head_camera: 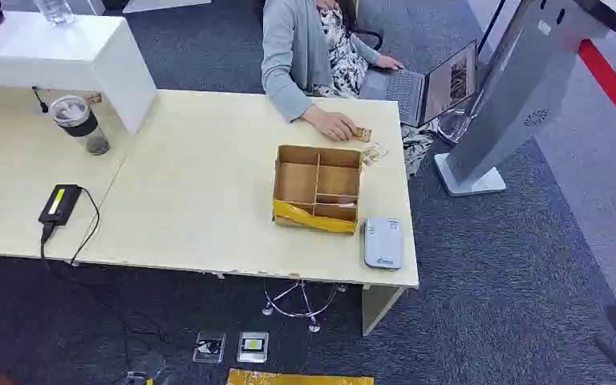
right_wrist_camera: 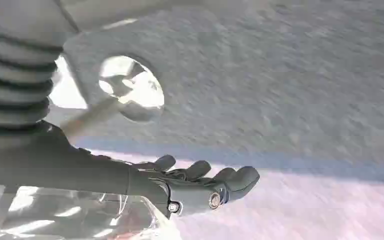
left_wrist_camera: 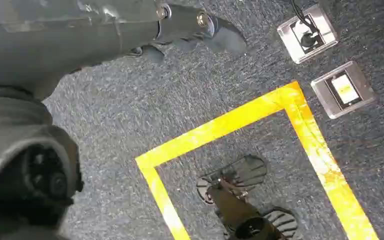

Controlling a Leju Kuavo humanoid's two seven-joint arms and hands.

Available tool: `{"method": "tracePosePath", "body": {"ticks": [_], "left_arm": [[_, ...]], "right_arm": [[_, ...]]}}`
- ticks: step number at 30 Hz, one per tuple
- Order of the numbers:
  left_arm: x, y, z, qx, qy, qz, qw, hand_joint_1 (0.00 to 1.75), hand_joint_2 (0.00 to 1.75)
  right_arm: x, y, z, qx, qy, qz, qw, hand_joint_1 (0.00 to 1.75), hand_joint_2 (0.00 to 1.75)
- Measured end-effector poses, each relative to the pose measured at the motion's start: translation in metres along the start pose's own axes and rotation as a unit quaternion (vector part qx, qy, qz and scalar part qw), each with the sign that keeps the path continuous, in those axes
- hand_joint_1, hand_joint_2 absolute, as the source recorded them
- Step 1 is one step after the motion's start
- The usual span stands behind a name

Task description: Pass the card to the sensor for recognition and then transmit it.

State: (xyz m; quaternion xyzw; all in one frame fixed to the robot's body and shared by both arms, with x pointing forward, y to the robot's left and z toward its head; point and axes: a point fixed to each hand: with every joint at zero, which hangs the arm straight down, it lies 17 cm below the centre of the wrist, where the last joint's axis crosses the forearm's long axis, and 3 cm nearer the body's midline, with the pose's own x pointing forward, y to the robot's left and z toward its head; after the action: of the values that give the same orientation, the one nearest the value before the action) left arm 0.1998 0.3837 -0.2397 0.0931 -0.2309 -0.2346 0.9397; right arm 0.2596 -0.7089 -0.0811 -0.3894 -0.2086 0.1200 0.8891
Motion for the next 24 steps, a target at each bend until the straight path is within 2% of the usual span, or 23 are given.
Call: {"method": "tracePosePath", "body": {"ticks": [7,13,18,24], "left_arm": [[0.004,0.006,-0.001,0.002,-0.004,-0.018,1.000,0.00,0.00],[0.022,0.011,-0.004,-0.001,-0.019,-0.046,0.999,0.00,0.00],[0.038,0.012,-0.006,-0.007,-0.032,-0.065,0.997,0.00,0.00],[0.046,0.009,-0.007,-0.010,-0.038,-0.075,0.996,0.00,0.00]], "right_arm": [[0.089,-0.092,-0.004,-0.082,-0.101,-0.006,0.992,0.00,1.75],[0.191,-0.156,0.019,-0.177,-0.218,0.078,0.957,0.00,1.75],[0.260,-0.156,0.041,-0.192,-0.274,0.094,0.938,0.00,1.75],[0.350,-0.115,0.084,-0.185,-0.365,0.127,0.904,0.00,1.75]]}}
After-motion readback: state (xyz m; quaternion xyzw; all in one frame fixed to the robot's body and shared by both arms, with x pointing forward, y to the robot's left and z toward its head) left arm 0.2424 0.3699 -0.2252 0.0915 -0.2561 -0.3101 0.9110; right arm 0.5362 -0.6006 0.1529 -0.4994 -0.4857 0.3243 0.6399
